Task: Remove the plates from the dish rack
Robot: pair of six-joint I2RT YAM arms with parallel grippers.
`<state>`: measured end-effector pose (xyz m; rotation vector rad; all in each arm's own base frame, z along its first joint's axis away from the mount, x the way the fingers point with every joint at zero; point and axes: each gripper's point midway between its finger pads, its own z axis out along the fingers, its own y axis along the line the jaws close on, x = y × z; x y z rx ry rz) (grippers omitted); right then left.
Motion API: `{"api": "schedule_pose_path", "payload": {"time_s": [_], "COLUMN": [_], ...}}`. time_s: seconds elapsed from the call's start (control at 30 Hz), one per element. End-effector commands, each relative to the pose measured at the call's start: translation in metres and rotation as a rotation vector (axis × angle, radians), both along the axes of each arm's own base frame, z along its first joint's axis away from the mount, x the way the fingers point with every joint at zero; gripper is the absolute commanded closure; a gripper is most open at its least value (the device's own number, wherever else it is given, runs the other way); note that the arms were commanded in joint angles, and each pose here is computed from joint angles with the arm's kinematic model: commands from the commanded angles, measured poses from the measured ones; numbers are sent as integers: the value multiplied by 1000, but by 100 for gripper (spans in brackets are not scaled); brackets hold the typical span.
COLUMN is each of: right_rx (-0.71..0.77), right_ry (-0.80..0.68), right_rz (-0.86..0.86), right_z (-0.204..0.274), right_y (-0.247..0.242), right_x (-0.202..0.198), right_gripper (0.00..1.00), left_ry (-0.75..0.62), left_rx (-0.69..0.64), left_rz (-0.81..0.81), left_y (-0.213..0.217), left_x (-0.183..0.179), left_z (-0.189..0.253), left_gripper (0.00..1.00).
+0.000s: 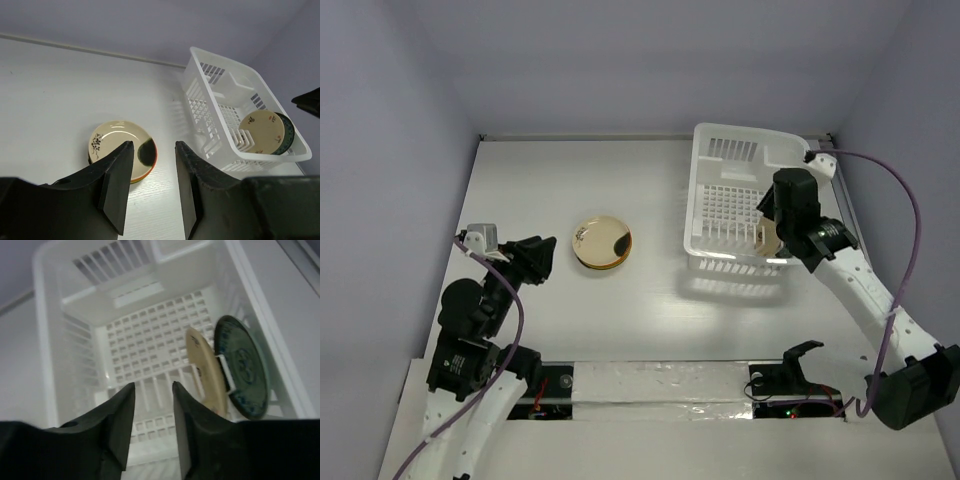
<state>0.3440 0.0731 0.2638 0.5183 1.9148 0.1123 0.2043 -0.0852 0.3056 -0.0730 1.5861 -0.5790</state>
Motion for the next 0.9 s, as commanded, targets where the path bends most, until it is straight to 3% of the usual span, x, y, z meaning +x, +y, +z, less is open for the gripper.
{"api": "schedule_pose_path", "payload": {"time_s": [0.0,0.07,0.1,0.43,0.7,0.87], "right_rx": [-139,-179,-195,-290,-417,-542], "right_ry": [138,178,204,368,471,493], "right_rz": [-89,-135,-143,-199,-224,-221], "right_z": [-32,-36,-42,-88,-92,-77], "right_y": [-37,-53,-58,-82,-95,-98], "right_x": [-17,-20,-18,-1,2,-5], "right_gripper": [54,38,37,49,91,99], "left_ry": [-81,-81,-82,-95,-98,-97], "left_rx": [-22,-22,-22,-28,-29,-27], "left_rz": [-10,-7,-16,-18,-27,-28], "left_y": [0,0,-1,-1,-2,-2], "left_x": [-6,-6,-7,-10,-12,-12], "left_z": [23,23,23,26,27,26], "left_gripper": [65,65,65,64,64,64]}}
